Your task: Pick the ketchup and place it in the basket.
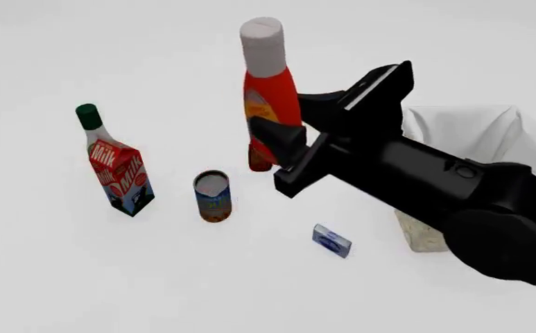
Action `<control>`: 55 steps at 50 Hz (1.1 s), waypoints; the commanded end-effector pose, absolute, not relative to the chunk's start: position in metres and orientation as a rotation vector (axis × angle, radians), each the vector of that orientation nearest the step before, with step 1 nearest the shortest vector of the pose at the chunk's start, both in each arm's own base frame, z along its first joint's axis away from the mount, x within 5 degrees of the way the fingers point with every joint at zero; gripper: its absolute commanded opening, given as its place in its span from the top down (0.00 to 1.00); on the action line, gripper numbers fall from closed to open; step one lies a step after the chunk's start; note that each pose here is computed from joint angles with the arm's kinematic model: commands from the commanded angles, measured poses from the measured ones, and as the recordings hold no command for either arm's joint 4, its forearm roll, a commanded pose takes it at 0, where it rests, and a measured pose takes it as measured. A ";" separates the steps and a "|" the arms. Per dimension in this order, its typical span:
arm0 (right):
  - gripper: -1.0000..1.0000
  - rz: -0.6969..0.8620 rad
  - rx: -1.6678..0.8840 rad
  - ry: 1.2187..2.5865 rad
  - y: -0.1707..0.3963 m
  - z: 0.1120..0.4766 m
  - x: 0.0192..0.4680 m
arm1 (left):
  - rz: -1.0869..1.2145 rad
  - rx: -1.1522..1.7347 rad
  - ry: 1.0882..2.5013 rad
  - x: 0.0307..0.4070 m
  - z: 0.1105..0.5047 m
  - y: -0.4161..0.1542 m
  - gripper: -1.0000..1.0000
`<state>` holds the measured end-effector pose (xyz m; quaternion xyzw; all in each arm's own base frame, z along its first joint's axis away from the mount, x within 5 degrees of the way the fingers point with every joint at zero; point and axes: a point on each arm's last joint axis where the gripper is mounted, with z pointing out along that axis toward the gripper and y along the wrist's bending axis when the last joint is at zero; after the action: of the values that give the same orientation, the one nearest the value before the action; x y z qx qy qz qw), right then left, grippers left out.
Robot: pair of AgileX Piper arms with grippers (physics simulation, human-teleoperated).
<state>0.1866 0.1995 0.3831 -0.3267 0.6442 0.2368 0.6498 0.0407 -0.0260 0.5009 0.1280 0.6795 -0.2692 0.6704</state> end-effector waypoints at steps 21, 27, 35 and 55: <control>1.00 0.329 -0.470 1.484 0.120 0.389 0.211 | -0.554 -0.004 1.497 0.035 0.425 -0.012 0.00; 1.00 0.208 -0.443 1.496 0.102 0.380 0.228 | -0.585 0.011 1.507 0.035 0.423 -0.014 0.00; 1.00 0.089 -0.324 1.516 0.066 0.368 0.244 | -0.596 0.013 1.506 0.035 0.422 -0.014 0.00; 1.00 -0.064 -0.125 1.503 0.011 0.351 0.252 | -0.587 0.005 1.503 0.040 0.424 -0.015 0.00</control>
<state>0.2493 0.0387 0.3588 -0.1053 0.6861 0.0016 0.7198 0.0376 -0.0149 0.4244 0.0066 0.6731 -0.2650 0.6904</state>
